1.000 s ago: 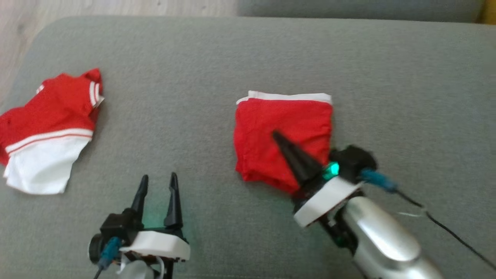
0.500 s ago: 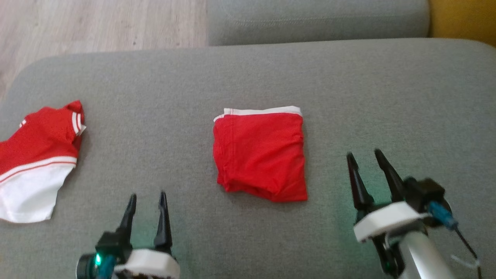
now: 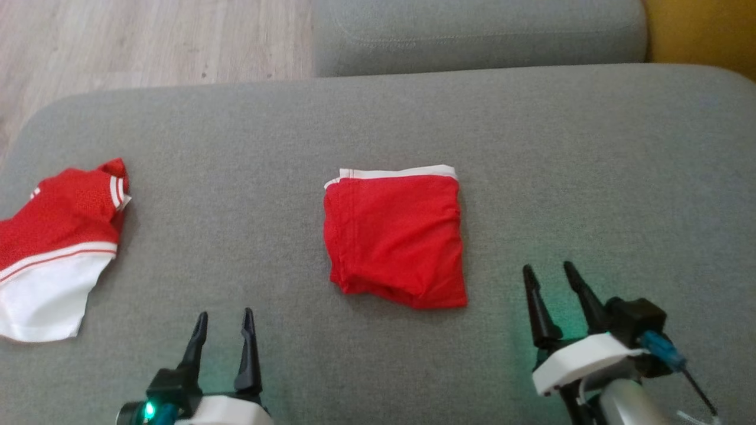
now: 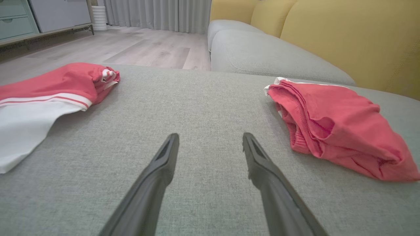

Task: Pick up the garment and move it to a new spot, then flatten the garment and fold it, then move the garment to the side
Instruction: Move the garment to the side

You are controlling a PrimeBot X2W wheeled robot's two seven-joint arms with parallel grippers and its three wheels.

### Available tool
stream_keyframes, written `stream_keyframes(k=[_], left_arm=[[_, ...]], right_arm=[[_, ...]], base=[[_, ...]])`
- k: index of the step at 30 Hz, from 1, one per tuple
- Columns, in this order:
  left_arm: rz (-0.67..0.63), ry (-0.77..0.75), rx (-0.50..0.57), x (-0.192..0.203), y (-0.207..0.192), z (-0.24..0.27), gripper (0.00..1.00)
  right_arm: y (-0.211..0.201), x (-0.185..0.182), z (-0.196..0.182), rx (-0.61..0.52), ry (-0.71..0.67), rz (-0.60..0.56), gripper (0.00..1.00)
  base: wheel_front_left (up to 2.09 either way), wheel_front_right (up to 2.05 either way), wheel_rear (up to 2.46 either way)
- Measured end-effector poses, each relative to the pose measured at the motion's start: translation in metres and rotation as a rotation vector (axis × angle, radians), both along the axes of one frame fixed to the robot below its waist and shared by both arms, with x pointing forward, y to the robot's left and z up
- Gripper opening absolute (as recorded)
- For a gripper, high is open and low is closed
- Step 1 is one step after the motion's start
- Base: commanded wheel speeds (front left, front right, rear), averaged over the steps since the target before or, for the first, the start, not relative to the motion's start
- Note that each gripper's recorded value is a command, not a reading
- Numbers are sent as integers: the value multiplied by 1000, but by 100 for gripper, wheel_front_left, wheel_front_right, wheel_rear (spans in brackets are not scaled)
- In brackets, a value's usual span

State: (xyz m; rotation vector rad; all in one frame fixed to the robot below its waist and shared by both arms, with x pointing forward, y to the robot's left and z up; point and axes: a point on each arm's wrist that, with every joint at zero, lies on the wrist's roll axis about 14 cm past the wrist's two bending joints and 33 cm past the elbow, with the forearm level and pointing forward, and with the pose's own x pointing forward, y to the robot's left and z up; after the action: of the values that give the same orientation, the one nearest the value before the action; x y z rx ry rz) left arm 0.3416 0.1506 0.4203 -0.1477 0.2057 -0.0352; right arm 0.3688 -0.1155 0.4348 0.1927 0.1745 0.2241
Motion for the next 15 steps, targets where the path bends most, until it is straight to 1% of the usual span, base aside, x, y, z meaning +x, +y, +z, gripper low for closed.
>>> stream_keyframes(k=[5, 7, 10, 12, 13, 15], left_arm=[[-3, 24, -39, -1, -4, -6, 100], [-3, 30, -43, -1, -5, -8, 100], [1, 25, -42, 2, -4, -6, 100], [11, 23, -47, 4, -1, -5, 100], [21, 23, -50, 4, 1, -5, 100], [47, 38, -50, 0, 9, -9, 100]], right_arm=[[28, 5, -25, -4, 90, 91, 100], [41, 16, -24, -18, 92, 134, 100], [55, 45, -11, -25, 58, 171, 100], [63, 60, -9, -36, 57, 191, 100], [66, 65, -12, -45, 67, 201, 100], [75, 67, -32, -57, 129, 227, 100]], base=[[0, 0, 0], [0, 0, 0], [0, 0, 0], [0, 0, 0], [0, 0, 0], [0, 0, 0]])
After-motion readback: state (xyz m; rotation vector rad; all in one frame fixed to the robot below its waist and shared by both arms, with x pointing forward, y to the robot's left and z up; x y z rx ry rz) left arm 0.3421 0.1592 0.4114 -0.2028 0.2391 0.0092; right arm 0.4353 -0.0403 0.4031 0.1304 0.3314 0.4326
